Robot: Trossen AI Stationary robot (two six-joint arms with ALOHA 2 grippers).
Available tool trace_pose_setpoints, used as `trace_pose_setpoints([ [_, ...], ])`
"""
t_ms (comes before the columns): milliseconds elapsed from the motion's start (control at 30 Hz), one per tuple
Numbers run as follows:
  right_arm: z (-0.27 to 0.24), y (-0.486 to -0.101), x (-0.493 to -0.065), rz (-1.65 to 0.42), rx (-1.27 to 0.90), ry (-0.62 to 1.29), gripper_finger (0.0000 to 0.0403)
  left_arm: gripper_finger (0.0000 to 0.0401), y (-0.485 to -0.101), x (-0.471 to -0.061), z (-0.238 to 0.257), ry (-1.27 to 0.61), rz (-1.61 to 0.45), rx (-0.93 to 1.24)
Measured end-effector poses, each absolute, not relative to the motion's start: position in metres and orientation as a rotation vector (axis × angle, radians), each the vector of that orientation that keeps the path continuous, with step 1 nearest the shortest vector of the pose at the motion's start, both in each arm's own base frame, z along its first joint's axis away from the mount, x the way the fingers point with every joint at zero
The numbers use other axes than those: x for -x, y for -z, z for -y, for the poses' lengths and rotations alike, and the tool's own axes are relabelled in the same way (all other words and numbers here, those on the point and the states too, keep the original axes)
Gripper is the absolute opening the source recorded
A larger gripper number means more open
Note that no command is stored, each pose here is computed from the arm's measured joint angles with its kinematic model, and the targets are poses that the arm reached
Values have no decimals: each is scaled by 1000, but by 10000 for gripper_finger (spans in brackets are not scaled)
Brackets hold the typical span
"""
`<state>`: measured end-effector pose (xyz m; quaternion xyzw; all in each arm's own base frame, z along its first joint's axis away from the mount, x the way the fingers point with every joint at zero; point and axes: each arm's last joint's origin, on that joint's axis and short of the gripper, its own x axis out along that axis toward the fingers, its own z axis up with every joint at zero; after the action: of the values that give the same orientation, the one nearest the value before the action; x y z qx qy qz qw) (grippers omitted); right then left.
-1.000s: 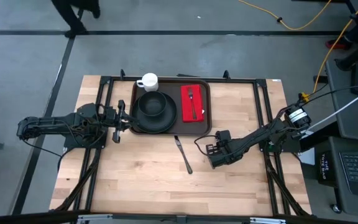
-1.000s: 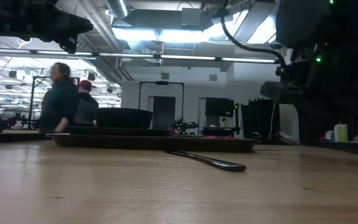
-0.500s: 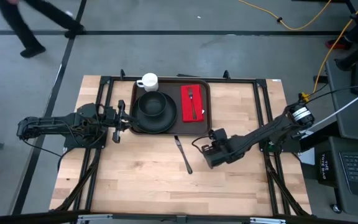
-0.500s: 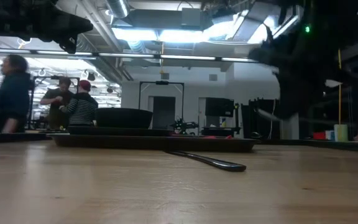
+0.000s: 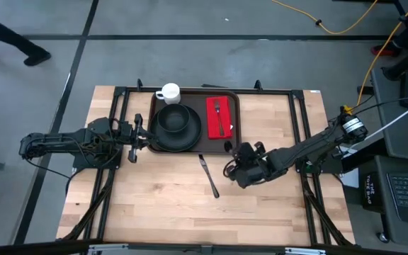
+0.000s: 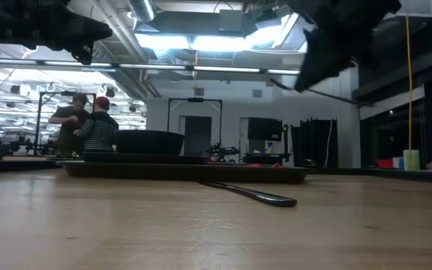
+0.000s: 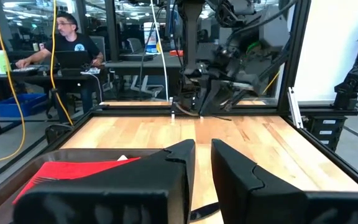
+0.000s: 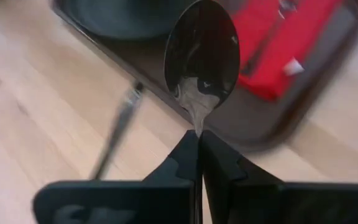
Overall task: Set up tray
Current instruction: Put the silver spoon on the red napkin to the left of the silver fork
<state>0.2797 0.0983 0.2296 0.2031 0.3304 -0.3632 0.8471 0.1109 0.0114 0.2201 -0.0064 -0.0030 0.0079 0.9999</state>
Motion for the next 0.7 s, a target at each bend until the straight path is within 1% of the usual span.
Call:
trace_pose_setpoints([
  [167,-102,-236,-292,-587,-365,686,15,47,-220,-111,-11,-16,6,13],
  [333,-98,-242,-303,-515,-349,644,15,48,-220,-111,-11,-16,6,13],
  [500,-84,-247,-313,-472,-344,654,15,45,-220,-111,-11,-16,6,13],
  [700,-57,-251,-325,-440,-399,656,15,48,-220,-111,-11,-16,7,13],
])
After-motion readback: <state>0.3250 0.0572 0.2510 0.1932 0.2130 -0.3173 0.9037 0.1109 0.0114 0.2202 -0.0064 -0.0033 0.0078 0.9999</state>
